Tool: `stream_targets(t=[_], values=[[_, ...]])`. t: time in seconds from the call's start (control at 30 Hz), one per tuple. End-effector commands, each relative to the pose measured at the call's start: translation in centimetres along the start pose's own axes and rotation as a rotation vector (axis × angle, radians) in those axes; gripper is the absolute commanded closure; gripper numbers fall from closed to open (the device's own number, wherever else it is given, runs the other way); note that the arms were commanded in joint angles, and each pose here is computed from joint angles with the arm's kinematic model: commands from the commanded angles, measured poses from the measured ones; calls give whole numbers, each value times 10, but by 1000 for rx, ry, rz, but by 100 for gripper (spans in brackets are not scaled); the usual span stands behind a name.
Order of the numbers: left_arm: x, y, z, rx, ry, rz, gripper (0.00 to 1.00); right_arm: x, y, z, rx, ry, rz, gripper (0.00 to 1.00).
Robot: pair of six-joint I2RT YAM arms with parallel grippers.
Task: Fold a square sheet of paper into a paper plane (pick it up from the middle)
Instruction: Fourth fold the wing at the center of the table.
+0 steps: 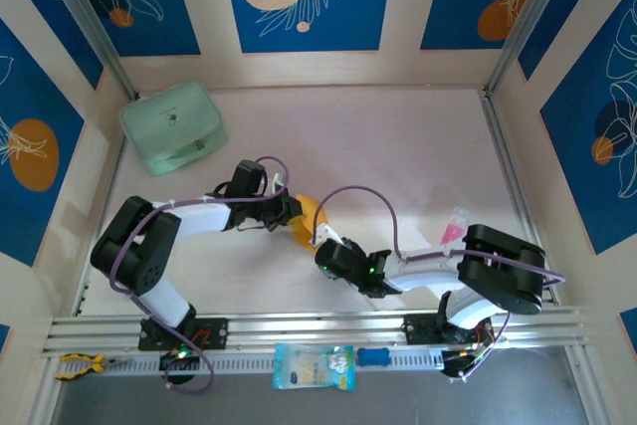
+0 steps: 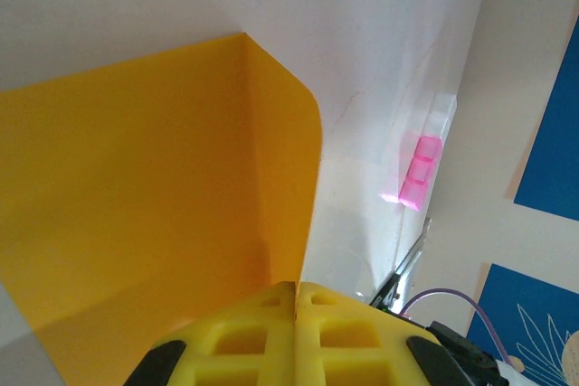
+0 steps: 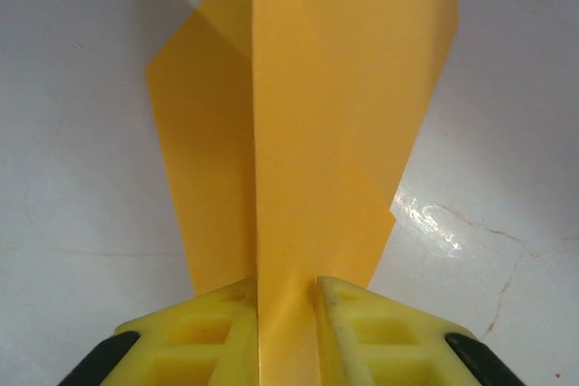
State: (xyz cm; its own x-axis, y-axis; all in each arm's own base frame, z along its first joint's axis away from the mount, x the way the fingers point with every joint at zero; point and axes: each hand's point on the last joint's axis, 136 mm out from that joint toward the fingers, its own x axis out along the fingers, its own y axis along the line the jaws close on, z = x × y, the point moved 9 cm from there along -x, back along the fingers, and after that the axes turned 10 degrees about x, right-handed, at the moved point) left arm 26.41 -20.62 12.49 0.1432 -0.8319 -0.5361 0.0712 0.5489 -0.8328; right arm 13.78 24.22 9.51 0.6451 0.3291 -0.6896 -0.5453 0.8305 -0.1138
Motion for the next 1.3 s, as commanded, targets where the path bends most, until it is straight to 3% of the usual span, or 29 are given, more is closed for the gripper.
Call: stream_targets(t=[0.0,0.6,0.73,1.0,1.27], values=[[0,-7,2,33,15,-6,100,-1,-3,3,30,-23,-7,79],[0,-6,1,29,16,-1,100,-1,-4,4,54,-23,12,85],[-1,-7,2,32,10,2,88,0,-4,4,79,-17,23,87],[-13,-8,-1,51,-15,87,53,6,1,1,146,10,39,87],[-28,-11,-3,76,-44,184,48,15,7,-3,182,54,60,87]])
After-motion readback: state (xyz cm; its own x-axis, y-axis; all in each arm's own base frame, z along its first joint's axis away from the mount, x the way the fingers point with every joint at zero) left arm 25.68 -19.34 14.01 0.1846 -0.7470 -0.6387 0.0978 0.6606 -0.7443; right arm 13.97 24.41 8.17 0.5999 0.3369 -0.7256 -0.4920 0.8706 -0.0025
